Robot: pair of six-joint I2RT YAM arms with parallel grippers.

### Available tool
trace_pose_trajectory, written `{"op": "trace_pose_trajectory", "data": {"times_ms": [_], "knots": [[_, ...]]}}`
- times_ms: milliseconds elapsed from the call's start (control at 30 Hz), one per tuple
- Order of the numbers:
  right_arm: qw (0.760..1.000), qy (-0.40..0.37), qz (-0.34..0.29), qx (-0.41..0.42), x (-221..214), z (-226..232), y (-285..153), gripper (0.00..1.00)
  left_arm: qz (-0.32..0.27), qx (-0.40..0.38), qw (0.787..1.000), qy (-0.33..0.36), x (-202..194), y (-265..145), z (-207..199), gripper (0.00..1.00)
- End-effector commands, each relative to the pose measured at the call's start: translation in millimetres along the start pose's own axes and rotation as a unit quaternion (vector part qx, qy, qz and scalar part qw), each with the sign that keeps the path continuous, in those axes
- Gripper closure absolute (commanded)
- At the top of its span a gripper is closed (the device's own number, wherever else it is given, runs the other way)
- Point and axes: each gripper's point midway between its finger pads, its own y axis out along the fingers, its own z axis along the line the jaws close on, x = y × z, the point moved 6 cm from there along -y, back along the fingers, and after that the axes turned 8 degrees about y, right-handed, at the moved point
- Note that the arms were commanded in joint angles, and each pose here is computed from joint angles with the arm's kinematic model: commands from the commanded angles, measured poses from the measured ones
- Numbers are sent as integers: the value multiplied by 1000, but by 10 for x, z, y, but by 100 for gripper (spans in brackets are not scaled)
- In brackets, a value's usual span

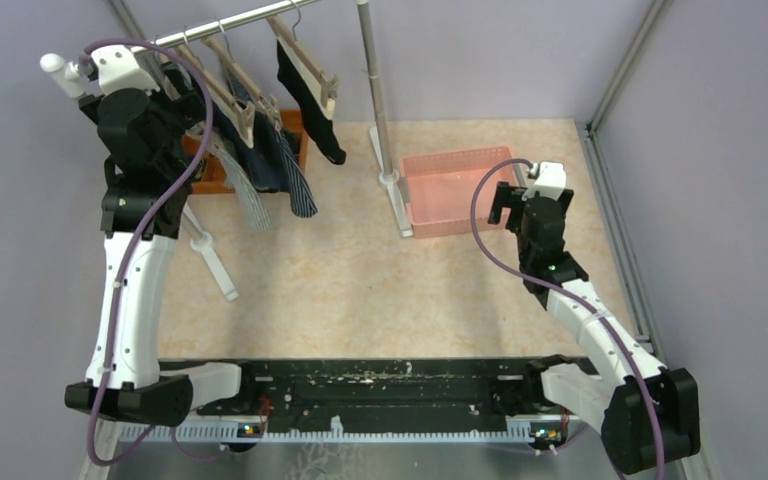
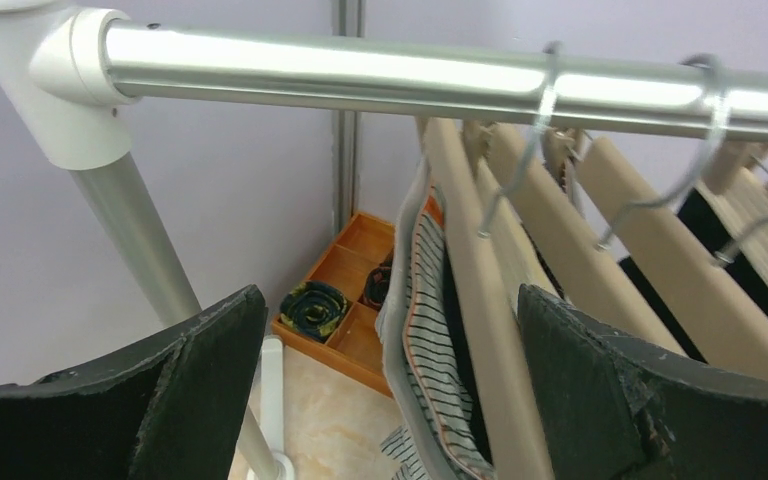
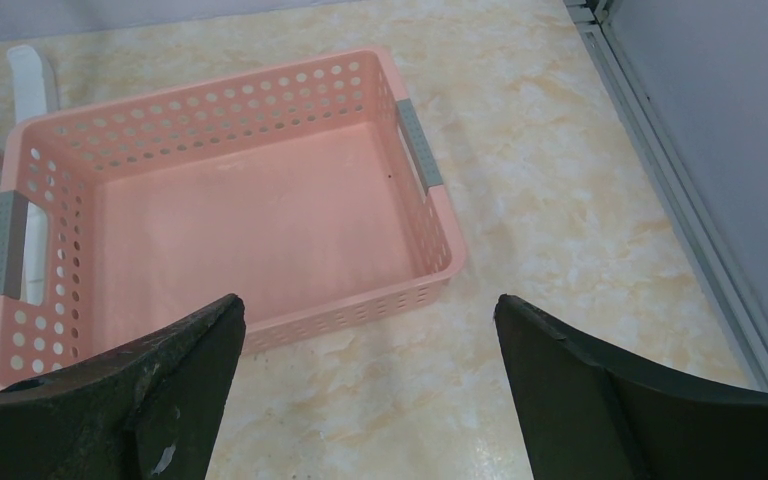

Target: Remove the underwear clipped to the hanger

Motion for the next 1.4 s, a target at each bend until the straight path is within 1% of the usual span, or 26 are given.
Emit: {"op": "trace_pose_trajectory", "data": {"times_ms": [0,200,333,367,467,500,800,933,1067,1300,1367], "knots": [[998,11,-50,23,337,107,-65,5,15,-13,1000,-24,-25,144,55,0],[998,10,-52,21,329,102,-53,5,22,-54,998,-37,-16,204,5,0],[999,9,-49,19,309,103,-29,5,23,-63,997,-39,2,179,-6,1],[999,8,-49,19,312,105,-26,5,24,-63,997,-39,5,170,-1,3],[999,8,-49,19,304,109,-10,5,21,-65,997,-38,30,131,16,15],[999,8,-49,19,298,109,-5,5,21,-63,997,-38,32,124,25,17],[998,7,-50,23,304,128,16,5,29,-60,997,-36,27,50,69,18],[998,7,-50,25,306,141,10,5,44,-74,996,-35,-6,-6,54,20],[998,7,-49,29,299,155,-2,5,62,-104,992,-42,39,-70,2,26],[998,10,-46,38,265,182,5,5,110,-141,982,-59,42,-183,-74,25],[998,9,-45,40,253,185,8,5,136,-144,979,-53,-30,-221,-75,24]]}}
